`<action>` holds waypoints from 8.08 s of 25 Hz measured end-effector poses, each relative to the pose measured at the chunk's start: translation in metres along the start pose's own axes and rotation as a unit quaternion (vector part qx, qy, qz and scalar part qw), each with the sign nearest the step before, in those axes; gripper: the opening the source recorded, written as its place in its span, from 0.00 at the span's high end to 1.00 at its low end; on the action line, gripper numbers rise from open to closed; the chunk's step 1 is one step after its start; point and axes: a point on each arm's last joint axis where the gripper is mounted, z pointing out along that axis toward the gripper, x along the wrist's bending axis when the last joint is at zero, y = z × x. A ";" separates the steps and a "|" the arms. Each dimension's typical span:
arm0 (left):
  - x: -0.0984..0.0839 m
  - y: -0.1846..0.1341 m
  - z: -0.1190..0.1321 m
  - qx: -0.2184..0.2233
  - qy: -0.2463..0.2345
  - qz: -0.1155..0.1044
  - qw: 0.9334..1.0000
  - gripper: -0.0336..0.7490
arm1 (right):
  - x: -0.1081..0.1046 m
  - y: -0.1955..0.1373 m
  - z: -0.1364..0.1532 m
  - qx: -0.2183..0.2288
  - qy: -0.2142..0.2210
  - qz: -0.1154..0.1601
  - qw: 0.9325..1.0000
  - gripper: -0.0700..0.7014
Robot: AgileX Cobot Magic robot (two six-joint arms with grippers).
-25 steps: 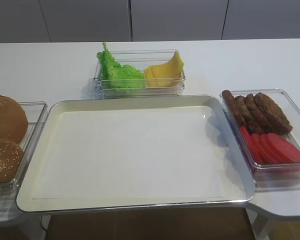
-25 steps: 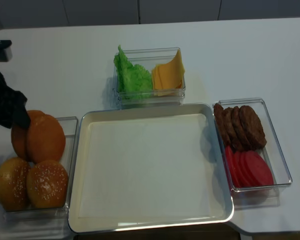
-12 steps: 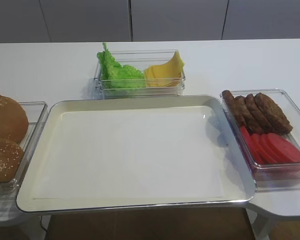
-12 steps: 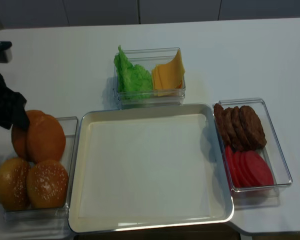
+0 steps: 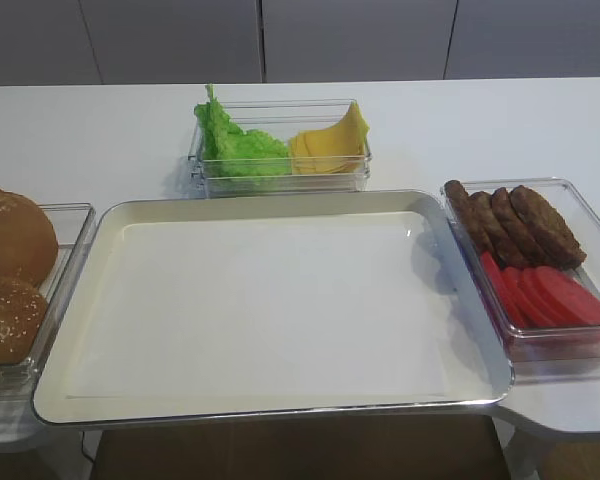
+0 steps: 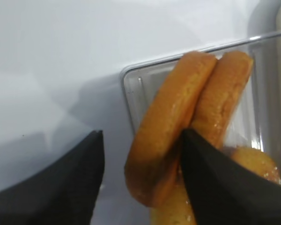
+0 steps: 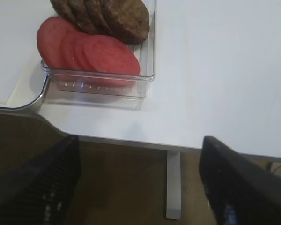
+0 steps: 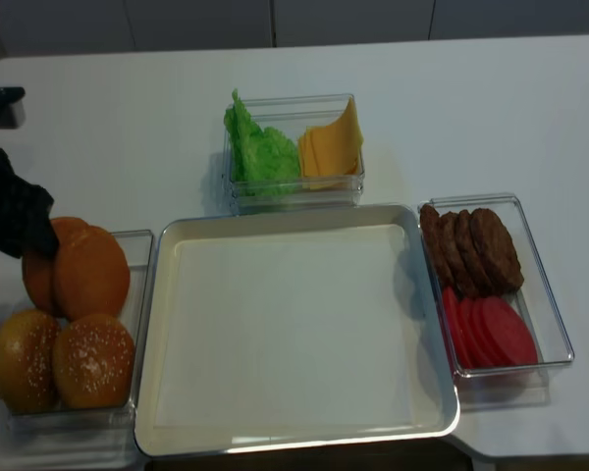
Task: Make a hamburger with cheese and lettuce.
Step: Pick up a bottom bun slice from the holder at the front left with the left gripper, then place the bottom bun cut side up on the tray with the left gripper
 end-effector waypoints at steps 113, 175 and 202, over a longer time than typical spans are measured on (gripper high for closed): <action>-0.212 -0.016 -0.070 -0.187 -0.004 0.484 0.855 0.81 | 0.000 0.000 0.000 0.001 -0.001 -0.001 1.000 0.11; -0.308 -0.010 0.033 -0.116 0.046 0.678 0.725 0.81 | 0.000 0.000 0.000 0.001 -0.001 -0.002 1.000 0.11; -0.307 -0.012 0.034 -0.106 0.039 0.643 0.758 0.81 | 0.000 0.000 0.000 0.001 -0.001 -0.004 1.000 0.11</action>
